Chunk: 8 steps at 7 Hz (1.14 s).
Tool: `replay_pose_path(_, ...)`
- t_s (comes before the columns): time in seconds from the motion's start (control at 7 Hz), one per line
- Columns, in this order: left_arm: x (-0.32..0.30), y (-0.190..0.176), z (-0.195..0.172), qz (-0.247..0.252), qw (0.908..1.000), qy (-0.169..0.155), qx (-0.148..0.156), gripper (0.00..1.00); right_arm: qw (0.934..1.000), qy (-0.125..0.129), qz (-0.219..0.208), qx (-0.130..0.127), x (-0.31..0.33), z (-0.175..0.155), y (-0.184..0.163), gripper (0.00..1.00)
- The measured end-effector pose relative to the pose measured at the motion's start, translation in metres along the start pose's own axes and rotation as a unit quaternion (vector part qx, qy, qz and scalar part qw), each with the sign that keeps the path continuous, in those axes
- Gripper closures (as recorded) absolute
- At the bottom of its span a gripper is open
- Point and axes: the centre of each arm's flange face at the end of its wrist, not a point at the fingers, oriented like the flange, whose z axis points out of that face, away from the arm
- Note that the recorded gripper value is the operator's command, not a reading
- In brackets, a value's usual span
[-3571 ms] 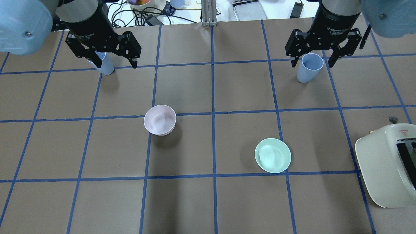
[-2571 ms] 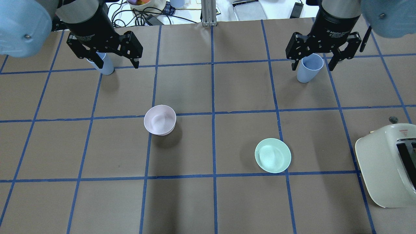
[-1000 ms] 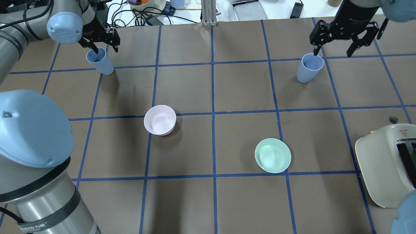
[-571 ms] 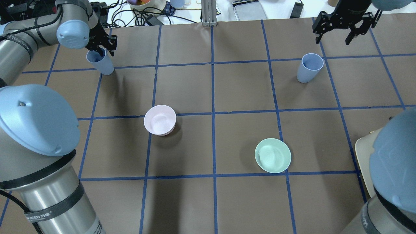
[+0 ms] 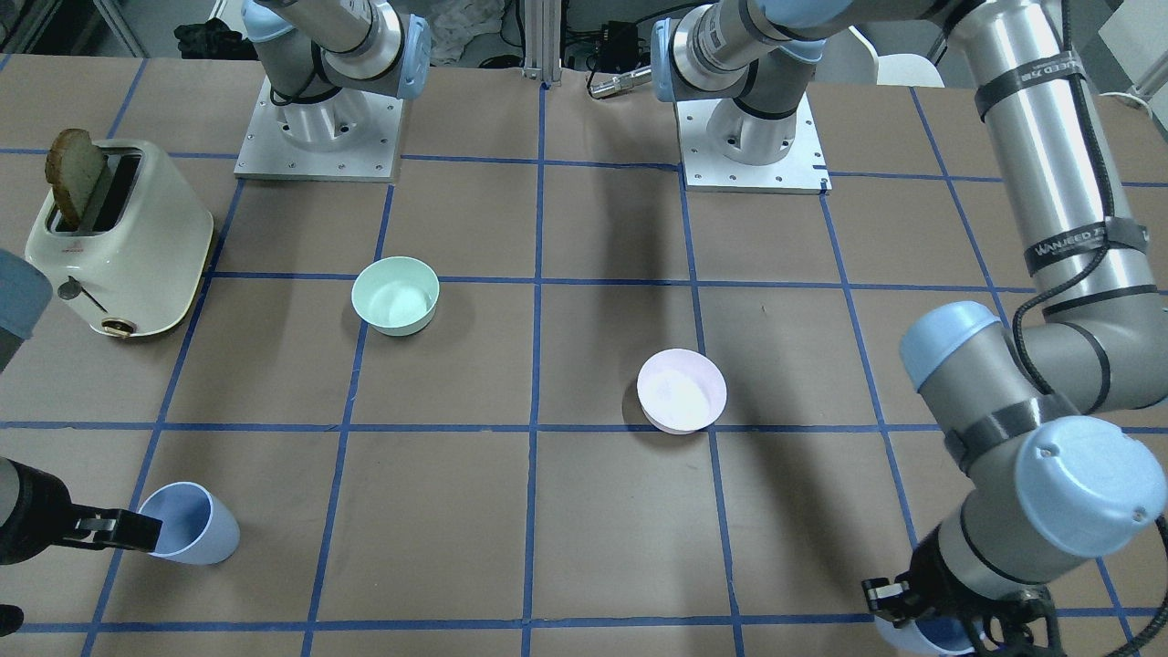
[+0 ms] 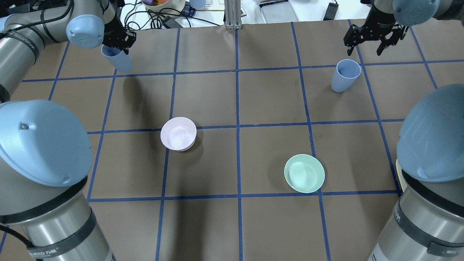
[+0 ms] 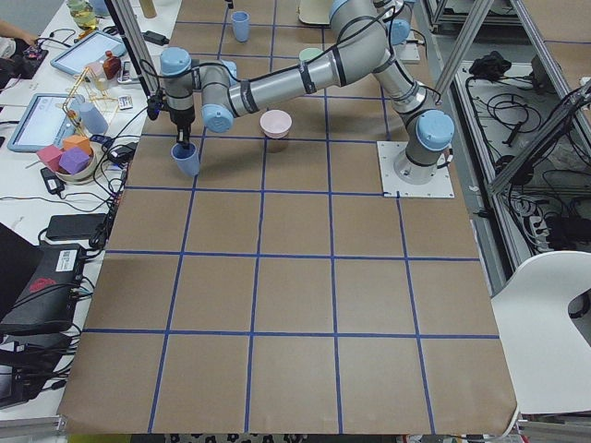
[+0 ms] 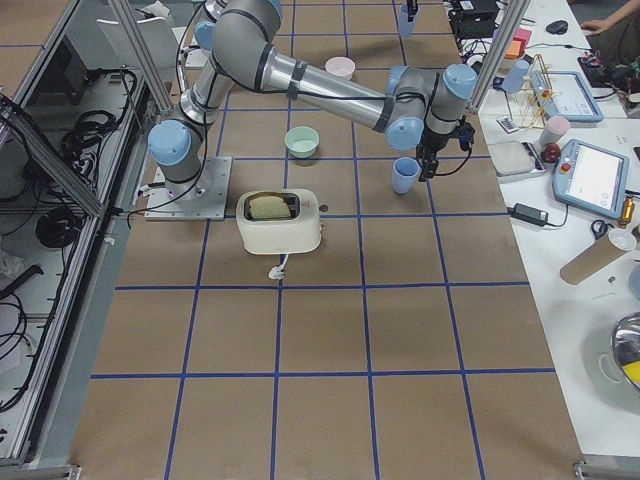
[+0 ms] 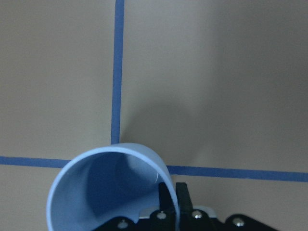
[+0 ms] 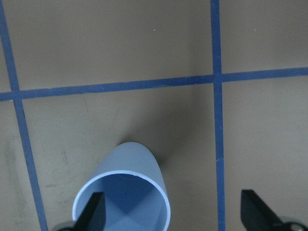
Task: Stack blue cups with both arms
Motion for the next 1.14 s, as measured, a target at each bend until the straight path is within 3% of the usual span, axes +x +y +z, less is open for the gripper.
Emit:
replay_pose_path(0.14, 0.067, 0.009, -0.028, -0.023, 0.9995, 0.017, 0.011, 1.0, 0.9999, -0.002, 0.0, -0.014, 0.001, 0.018, -0.003, 0.0)
replay_pose_path(0.43, 0.217, 0.055, -0.049, -0.078, 0.9961, 0.041, 0.004, 1.0, 0.9994, -0.005, 0.0, -0.033, 0.001, 0.038, -0.001, 0.0)
replay_pose_path(0.57, 0.288, 0.094, -0.046, -0.099, 0.994, 0.044, -0.013, 1.0, 0.9992, -0.006, 0.0, -0.04, 0.001, 0.044, 0.001, 0.14)
replay_pose_path(0.71, 0.336, 0.137, -0.036, -0.115, 0.9919, 0.04, -0.036, 1.0, 0.999, -0.007, 0.0, -0.043, 0.001, 0.047, 0.003, 0.7)
replay_pose_path(0.86, 0.36, 0.175, -0.023, -0.121, 0.9905, 0.03, -0.058, 0.67, 0.999, -0.007, 0.002, -0.044, 0.001, 0.048, 0.003, 1.0)
replay_pose_path(1.0, 0.367, 0.199, -0.014, -0.122, 0.9896, 0.021, -0.073, 0.01, 0.999, -0.008, 0.004, -0.045, 0.001, 0.048, 0.003, 1.0)
replay_pose_path(1.14, 0.369, 0.21, -0.009, -0.121, 0.9894, 0.014, -0.079, 0.0, 0.9989, -0.008, 0.005, -0.046, 0.001, 0.047, 0.004, 1.0)
